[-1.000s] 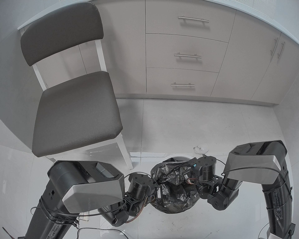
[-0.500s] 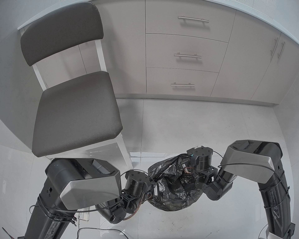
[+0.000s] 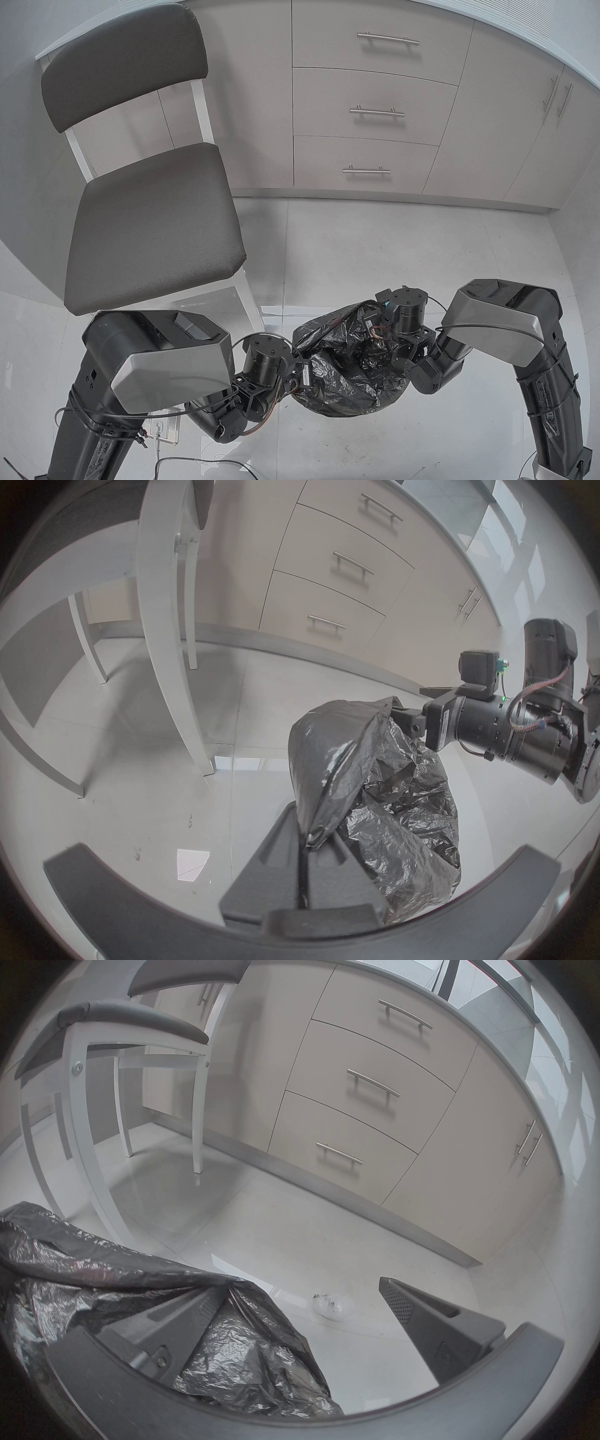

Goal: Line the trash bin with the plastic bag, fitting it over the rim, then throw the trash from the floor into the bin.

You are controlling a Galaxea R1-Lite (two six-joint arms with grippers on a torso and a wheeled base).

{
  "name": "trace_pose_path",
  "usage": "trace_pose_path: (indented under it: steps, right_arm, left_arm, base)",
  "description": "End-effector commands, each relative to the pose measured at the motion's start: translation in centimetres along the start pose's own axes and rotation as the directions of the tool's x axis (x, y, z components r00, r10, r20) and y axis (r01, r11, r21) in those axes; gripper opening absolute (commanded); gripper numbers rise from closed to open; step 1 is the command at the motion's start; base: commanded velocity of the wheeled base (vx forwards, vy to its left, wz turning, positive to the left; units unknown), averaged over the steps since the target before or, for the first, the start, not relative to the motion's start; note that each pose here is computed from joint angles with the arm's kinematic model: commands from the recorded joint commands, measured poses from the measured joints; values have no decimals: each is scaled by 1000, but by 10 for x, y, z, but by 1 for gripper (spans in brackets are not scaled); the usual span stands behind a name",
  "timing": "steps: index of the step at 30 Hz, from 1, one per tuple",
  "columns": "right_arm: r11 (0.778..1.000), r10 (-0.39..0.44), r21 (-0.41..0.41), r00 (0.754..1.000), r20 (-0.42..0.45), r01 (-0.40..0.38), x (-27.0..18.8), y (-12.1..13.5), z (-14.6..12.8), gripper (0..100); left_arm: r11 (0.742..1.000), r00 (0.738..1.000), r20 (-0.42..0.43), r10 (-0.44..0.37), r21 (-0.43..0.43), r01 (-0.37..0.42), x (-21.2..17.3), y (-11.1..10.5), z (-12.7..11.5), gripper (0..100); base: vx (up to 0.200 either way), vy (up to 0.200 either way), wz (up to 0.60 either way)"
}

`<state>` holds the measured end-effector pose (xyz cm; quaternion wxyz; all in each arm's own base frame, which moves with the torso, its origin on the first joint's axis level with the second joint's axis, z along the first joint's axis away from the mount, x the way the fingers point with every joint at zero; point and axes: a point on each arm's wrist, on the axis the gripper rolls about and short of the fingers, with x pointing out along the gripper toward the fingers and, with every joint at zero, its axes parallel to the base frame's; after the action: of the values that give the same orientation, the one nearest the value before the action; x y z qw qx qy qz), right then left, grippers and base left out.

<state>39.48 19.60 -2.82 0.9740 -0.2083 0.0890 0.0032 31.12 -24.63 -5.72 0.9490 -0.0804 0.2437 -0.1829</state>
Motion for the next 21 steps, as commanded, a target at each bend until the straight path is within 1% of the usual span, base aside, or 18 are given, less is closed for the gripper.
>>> trace_pose_path:
  steps: [1,6,12,13,21]
  right_arm:
    - [1000,-2,2,1000,-1,2,1,0,-3,100]
    - [1000,-11,9,1000,7,11,2,-3,0,100]
    - [999,-4,40,1000,11,4,2,-2,-3,100]
    - [999,-4,40,1000,11,4,2,-2,-3,100]
    - [999,2,49,1000,22,-3,2,-2,-2,100]
  left_arm:
    - [1000,1000,13,-3,-2,3,-2,-1,5,0]
    - [1000,1000,5,-8,3,8,-2,-4,3,0]
    - [1000,1000,-1,0,3,0,1,-1,1,0]
    - [1000,1000,-2,0,3,0,1,-1,0,100]
    - [1000,1000,21,22,-16,-22,3,9,10,100]
  base:
    - [0,0,0]
    - [0,0,0]
    - [0,0,0]
    - [0,0,0]
    - [0,0,0]
